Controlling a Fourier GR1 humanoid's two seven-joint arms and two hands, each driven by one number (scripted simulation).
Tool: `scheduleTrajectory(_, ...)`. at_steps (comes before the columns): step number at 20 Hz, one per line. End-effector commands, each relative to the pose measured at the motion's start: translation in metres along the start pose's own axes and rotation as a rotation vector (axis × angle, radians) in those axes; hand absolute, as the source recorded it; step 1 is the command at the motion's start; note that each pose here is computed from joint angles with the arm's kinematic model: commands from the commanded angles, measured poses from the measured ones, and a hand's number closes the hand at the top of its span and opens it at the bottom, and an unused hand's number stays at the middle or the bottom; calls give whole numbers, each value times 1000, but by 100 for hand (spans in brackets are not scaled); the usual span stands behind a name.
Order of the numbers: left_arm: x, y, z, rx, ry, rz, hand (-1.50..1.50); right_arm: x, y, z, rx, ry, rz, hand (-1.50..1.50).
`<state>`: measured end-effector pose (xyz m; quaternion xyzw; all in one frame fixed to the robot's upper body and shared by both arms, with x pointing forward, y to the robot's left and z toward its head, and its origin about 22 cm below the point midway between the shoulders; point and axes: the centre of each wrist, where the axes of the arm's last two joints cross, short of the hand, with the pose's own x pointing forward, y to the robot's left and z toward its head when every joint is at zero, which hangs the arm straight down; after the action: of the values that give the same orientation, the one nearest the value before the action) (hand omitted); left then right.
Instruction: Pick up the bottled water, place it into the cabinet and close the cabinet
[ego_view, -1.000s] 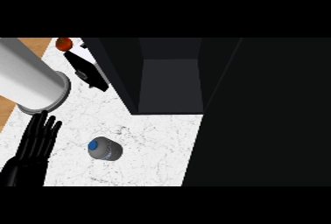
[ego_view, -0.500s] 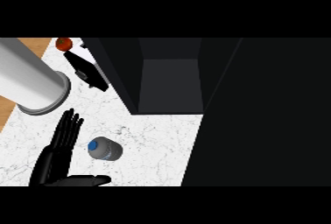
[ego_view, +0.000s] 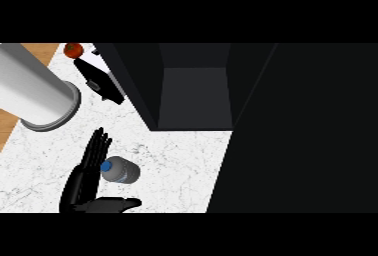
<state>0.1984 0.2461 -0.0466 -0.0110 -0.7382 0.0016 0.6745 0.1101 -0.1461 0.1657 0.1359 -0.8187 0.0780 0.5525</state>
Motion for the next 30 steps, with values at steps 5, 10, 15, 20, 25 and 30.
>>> scheduleTrajectory(5,-45,-11,12,30,36,3,-150,23,-2,18,-18,-53,61,-150)
scheduleTrajectory(10,-57,-20,17,34,27,-17,-150,26,-1,23,-14,-43,59,-150)
scheduleTrajectory(15,-71,5,-6,54,23,10,-150,18,-1,20,-15,-63,62,-150)
scheduleTrajectory(20,-93,3,3,80,17,11,-150,14,1,5,-14,-43,86,-150)
scheduleTrajectory(25,-100,-1,-4,54,8,63,-150,22,-6,20,-9,-51,64,-150)
scheduleTrajectory(30,-99,16,-3,30,-32,138,-150,12,7,19,-27,-34,59,-150)
